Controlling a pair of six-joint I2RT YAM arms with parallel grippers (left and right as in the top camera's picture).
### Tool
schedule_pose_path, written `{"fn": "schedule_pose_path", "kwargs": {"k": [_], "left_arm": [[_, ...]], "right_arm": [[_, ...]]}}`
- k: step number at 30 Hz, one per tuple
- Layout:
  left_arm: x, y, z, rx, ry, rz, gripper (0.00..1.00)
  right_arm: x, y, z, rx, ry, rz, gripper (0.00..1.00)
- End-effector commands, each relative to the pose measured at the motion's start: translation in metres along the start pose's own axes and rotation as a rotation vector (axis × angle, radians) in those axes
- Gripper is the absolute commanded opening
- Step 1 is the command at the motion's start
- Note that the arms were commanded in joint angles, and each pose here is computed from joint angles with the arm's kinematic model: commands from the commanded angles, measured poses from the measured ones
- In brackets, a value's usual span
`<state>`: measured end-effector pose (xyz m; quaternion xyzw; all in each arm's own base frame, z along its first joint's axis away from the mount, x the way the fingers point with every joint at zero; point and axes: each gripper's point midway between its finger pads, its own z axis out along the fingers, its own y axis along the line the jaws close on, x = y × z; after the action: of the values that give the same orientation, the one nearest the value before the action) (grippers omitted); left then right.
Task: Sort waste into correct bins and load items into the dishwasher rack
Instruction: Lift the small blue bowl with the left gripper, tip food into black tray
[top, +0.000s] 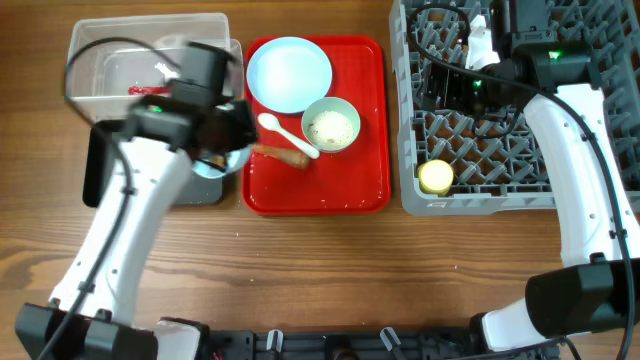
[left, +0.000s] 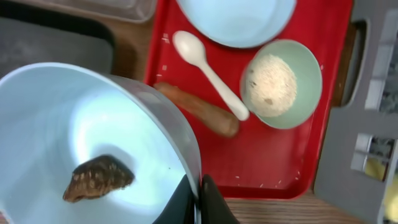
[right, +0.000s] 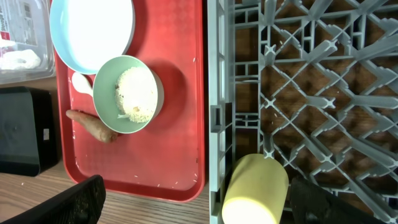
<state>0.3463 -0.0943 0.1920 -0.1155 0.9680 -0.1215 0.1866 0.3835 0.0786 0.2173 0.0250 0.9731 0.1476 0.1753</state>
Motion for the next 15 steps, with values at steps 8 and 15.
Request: {"fn": "schedule_pose_path", "kwargs": {"k": [8,15], "left_arm": [[-0.025,0.042,-0.014,0.544,0.126,-0.077,0.04],[-0.041,0.086,-0.005,0.829,0.121,-0.234,0.04]], "right_arm": [[-0.004,0.005,-0.010,-0.019,-0.029,-0.020,0.96],[-0.004,0.005,-0.010,-0.019,-0.029,-0.021,0.96]]}}
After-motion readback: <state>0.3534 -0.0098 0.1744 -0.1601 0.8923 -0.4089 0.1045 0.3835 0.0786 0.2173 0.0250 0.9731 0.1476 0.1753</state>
